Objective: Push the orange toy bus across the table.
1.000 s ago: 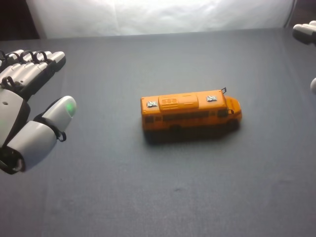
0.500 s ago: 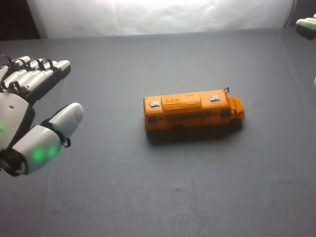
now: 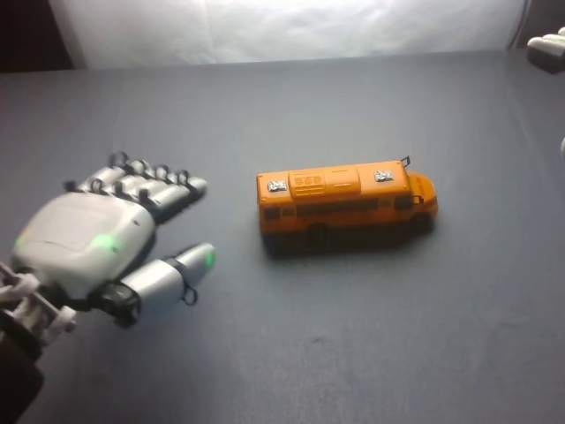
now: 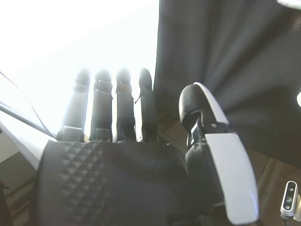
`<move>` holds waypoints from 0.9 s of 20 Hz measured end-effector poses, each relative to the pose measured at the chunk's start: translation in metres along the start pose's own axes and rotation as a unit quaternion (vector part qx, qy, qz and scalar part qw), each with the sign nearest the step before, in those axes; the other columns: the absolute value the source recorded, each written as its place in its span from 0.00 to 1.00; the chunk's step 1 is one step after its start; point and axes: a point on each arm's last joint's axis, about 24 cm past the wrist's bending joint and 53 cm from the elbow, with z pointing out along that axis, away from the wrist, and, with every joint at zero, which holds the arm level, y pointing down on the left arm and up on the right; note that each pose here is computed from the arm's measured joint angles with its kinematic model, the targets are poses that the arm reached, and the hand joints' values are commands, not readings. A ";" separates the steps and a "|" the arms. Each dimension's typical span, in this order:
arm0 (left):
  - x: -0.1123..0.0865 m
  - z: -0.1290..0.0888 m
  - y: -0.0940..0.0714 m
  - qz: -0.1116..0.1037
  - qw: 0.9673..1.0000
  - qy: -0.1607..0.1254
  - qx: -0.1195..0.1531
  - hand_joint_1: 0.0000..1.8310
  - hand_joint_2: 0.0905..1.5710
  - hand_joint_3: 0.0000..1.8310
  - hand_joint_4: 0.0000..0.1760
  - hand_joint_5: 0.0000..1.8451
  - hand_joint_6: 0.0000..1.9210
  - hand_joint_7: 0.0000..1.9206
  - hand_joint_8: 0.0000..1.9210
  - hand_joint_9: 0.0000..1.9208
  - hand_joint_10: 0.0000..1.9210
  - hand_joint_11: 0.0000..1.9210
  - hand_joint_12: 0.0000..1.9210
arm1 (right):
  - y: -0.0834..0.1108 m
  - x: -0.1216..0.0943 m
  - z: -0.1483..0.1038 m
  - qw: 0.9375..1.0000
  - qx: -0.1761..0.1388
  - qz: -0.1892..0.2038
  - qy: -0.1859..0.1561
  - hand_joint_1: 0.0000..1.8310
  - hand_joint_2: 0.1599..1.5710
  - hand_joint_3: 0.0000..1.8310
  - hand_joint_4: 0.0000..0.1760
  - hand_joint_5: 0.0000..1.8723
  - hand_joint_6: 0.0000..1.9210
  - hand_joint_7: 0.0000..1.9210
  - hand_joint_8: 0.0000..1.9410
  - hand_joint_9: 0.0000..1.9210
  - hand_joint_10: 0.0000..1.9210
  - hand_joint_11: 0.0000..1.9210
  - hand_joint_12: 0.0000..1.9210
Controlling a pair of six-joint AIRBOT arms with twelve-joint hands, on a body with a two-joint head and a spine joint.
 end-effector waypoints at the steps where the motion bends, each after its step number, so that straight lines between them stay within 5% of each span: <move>1: 0.004 0.003 -0.002 -0.001 1.000 0.007 0.002 0.00 0.92 0.01 0.00 0.15 0.00 0.15 0.00 0.12 0.00 0.07 0.10 | 0.000 0.000 0.000 1.000 0.000 0.000 0.000 0.19 0.88 0.00 0.16 0.18 0.00 0.16 0.00 0.12 0.00 0.04 0.13; 8: 0.031 0.019 -0.023 0.017 0.998 0.045 0.030 0.00 0.92 0.00 0.00 0.18 0.01 0.17 0.01 0.14 0.01 0.07 0.11 | -0.004 0.001 -0.002 1.000 0.008 -0.002 0.004 0.17 0.88 0.00 0.31 0.18 0.00 0.17 0.00 0.12 0.00 0.04 0.13; 10: 0.031 0.023 -0.026 0.019 0.998 0.046 0.034 0.00 0.91 0.00 0.00 0.18 0.00 0.17 0.00 0.14 0.00 0.07 0.10 | -0.004 0.001 -0.002 1.000 0.007 -0.002 0.004 0.19 0.88 0.00 0.19 0.18 0.00 0.17 0.00 0.12 0.00 0.04 0.13; 18: 0.045 0.035 -0.046 0.014 0.996 0.060 0.057 0.00 0.92 0.00 0.00 0.15 0.00 0.15 0.00 0.13 0.00 0.07 0.10 | -0.004 0.002 -0.002 1.000 0.007 -0.002 0.005 0.17 0.88 0.00 0.16 0.17 0.00 0.16 0.00 0.12 0.00 0.04 0.14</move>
